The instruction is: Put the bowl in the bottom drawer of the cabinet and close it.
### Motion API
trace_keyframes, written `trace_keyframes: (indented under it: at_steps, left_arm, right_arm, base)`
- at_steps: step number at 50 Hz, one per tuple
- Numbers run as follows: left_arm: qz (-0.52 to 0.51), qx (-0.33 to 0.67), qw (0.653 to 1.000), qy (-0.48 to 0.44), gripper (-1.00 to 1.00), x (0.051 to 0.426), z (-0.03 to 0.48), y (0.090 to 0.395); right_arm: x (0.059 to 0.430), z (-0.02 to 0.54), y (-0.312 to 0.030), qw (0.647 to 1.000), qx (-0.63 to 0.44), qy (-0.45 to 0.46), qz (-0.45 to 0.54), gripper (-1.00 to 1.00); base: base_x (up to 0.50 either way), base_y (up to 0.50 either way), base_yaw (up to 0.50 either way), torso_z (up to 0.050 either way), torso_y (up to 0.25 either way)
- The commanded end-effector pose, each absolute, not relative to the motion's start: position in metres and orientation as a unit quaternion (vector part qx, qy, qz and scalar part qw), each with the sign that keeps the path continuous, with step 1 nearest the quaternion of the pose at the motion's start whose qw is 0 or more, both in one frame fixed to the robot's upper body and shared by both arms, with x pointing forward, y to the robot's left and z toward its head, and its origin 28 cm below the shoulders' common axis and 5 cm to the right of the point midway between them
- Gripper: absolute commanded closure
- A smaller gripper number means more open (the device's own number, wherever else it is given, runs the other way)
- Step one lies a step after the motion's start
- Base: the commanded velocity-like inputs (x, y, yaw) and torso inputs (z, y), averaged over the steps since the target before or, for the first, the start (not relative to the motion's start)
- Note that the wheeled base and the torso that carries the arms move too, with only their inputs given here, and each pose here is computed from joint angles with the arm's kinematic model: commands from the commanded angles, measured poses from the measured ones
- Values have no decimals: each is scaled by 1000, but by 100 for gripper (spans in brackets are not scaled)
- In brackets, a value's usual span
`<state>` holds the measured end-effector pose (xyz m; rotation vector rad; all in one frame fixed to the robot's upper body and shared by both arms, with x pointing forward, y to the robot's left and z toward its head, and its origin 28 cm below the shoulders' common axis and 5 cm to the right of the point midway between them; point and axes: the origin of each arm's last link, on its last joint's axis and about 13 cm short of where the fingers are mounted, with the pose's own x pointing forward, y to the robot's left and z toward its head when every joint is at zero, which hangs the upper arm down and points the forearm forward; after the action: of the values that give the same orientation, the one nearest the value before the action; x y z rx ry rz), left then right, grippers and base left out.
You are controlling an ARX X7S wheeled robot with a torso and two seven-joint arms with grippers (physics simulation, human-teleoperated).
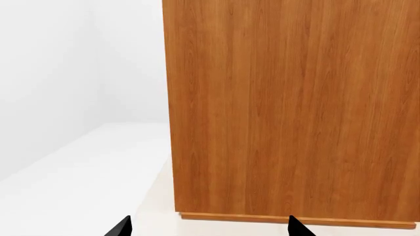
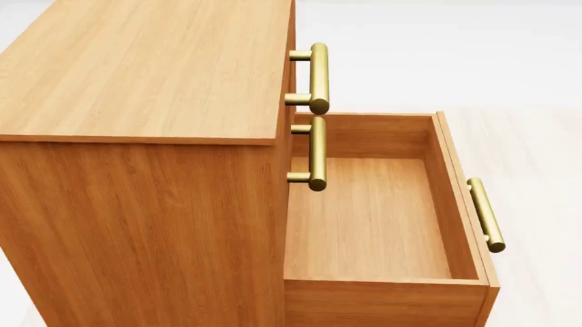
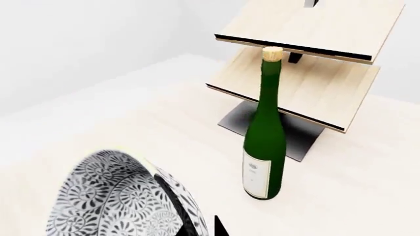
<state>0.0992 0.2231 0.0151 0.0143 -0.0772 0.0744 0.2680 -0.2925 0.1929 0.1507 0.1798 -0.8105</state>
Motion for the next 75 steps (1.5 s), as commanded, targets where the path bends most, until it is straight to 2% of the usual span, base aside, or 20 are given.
trace_keyframes:
  at_steps: [1,19,75]
  left_arm:
    - [37,6,999,-38,-100,99,15,223]
    - [37,4,999,-38,-100,99,16,224]
    - [36,5,999,-39,-100,99,16,224]
  right_arm:
    - [277,225,-294,921,63,64,-379,100]
    - [316,252,-284,937,35,73,-340,100]
    - [377,270,-256,956,50,101,-270,100]
  base:
    - [0,0,0,0,0]
    - [0,0,0,0,0]
    - [0,0,0,0,0]
